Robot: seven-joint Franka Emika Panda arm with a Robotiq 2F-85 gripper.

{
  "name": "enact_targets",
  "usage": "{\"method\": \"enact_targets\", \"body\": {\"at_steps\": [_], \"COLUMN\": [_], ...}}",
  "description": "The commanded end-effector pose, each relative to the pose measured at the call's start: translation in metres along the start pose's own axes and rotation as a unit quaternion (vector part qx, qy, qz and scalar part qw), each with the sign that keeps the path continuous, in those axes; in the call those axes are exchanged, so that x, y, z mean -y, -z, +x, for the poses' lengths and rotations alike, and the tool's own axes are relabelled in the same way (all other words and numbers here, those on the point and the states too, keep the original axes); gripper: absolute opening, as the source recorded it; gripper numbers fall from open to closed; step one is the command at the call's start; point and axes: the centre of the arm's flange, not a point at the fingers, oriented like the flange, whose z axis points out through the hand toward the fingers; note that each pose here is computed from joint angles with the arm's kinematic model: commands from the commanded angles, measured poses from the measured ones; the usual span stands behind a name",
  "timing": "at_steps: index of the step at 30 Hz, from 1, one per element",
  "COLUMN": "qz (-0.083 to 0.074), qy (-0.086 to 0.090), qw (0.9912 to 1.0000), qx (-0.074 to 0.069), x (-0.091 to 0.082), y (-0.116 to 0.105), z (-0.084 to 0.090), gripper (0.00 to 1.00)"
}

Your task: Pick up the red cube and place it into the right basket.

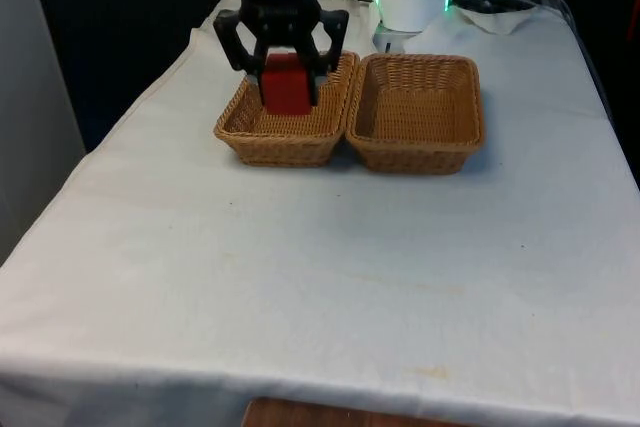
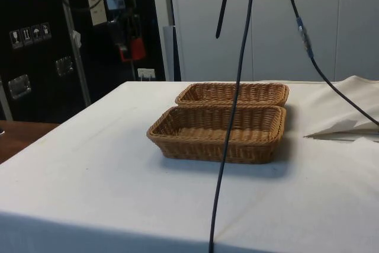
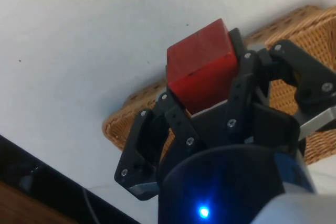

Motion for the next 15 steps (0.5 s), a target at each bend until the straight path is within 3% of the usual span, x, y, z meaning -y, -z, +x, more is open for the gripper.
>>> {"method": "enact_targets", "body": {"at_steps": [1, 10, 11, 12, 15], "qz": [0.003, 0.002, 0.004, 0.002, 0.003], "qy": [0.001, -0.008, -0.006, -0.009, -0.009], "qw": [0.99994, 0.99995, 0.99997, 0.99995, 0.99994], "qx": [-0.011, -0.007, -0.001, -0.006, -0.004], "x": [0.0, 0.002, 0.004, 0.001, 0.0], "y": [-0.001, -0.005, -0.008, -0.005, -0.005], "z": [-0.007, -0.008, 0.001, -0.008, -0.01], "gripper": [0.02, 0.02, 0.02, 0.02, 0.02]}}
